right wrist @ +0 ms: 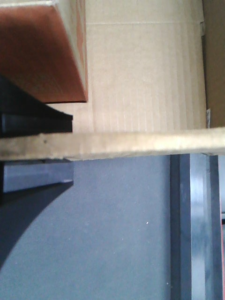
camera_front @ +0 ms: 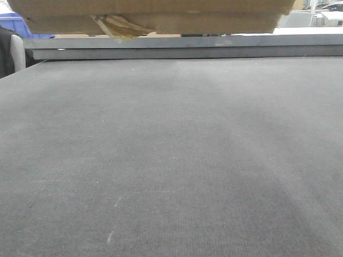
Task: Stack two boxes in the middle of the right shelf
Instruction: 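Lift the stacked boxes upward with both grippers off the table, then carry the boxes with both grippers while driving past the red bench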
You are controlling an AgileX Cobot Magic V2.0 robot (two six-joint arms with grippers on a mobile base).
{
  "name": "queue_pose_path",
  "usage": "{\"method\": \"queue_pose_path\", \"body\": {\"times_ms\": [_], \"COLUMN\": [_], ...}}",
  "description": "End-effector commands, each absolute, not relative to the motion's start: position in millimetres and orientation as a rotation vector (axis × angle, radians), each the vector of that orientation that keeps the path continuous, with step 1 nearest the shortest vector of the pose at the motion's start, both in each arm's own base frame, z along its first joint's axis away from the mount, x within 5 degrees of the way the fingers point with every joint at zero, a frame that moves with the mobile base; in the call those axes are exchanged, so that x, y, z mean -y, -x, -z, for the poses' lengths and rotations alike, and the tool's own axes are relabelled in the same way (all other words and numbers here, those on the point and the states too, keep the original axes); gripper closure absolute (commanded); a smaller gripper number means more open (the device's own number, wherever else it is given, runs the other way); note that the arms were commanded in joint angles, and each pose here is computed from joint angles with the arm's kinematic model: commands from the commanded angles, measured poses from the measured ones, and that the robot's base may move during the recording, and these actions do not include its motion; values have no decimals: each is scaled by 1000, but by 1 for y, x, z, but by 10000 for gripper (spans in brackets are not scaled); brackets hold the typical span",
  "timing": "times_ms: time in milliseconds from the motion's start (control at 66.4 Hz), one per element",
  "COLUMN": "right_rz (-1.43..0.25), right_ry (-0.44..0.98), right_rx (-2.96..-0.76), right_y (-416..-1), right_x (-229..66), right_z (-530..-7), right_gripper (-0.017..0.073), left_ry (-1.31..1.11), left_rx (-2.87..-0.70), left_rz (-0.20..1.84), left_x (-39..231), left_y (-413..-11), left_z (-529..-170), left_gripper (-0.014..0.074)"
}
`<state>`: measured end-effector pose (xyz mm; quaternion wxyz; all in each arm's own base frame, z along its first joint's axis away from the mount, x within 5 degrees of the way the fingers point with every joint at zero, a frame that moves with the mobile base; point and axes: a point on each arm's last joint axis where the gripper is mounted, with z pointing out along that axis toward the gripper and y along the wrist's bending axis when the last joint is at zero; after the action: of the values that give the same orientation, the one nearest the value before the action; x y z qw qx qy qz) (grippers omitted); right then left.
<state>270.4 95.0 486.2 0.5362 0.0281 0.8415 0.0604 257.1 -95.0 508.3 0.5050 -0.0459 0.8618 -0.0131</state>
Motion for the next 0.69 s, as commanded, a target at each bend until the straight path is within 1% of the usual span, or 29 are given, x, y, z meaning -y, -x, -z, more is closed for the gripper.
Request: {"method": "queue_pose_path", "body": {"times_ms": [0, 678], "right_rz": [-127, -126], "right_ry": [-61, -60], "right_rx": [-1901, -1903], "right_y": [-267, -267], "right_x": [-88, -89], "right_z": [-501, -501], "right_gripper": [711, 711], "left_ry": [121, 121], "left_rx": [-2029, -2029], "left_rz": [22, 22], "left_x": [89, 89], "left_y": [-255, -255], "left_z": [-517, -517], "left_gripper": [705, 705]}}
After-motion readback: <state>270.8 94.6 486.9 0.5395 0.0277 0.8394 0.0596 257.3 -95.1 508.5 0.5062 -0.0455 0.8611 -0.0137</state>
